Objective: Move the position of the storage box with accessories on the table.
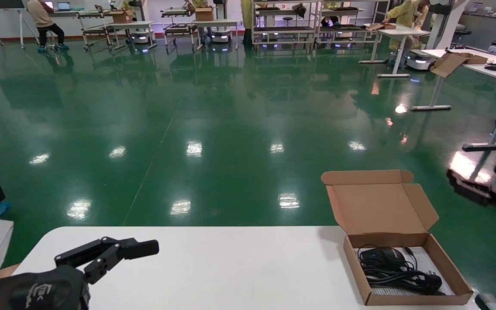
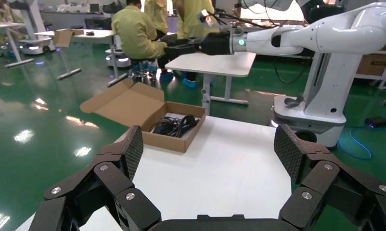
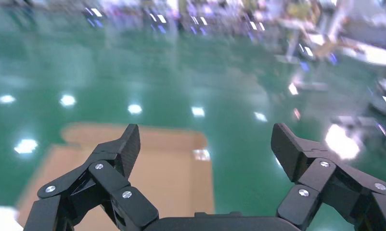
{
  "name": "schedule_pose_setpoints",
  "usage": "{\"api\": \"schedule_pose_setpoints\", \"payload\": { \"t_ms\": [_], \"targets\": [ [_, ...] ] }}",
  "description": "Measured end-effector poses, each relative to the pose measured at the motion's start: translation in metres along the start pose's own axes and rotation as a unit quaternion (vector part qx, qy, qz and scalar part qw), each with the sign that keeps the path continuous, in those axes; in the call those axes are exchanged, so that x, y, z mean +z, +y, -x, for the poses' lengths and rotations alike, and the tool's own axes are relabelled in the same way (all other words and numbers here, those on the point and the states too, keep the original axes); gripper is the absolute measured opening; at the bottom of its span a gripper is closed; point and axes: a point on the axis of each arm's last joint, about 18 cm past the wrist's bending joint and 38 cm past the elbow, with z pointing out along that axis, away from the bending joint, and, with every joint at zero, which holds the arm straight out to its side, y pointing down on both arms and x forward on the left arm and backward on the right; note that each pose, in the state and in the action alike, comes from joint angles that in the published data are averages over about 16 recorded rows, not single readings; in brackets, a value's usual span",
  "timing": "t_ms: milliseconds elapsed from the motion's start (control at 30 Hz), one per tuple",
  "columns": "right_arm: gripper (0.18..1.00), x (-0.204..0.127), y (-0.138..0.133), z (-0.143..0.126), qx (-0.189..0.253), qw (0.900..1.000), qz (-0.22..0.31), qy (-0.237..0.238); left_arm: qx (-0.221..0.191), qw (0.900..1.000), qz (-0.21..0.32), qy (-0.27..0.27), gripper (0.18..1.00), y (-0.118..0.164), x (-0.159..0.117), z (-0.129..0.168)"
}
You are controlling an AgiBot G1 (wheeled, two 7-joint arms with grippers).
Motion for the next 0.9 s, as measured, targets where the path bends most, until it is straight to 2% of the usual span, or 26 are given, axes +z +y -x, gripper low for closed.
{"api": "schedule_pose_setpoints", "payload": {
  "t_ms": [233, 433, 667, 900],
  "targets": [
    [1.001, -0.006, -0.026, 0.028, 0.007, 0.996, -0.046, -0.081, 0.000, 1.0000, 0.000, 0.000, 1.000, 0.000, 0.000, 0.000],
    [1.001, -0.018, -0.046, 0.055, 0.010, 0.985, -0.076, -0.154, 0.000, 1.0000, 0.000, 0.000, 1.000, 0.000, 0.000, 0.000],
    [1.001, -0.038, -0.066, 0.087, 0.010, 0.965, -0.101, -0.242, 0.000, 1.0000, 0.000, 0.000, 1.000, 0.000, 0.000, 0.000],
    [1.001, -0.065, -0.080, 0.119, 0.005, 0.937, -0.112, -0.331, 0.000, 1.0000, 0.000, 0.000, 1.000, 0.000, 0.000, 0.000]
  ]
}}
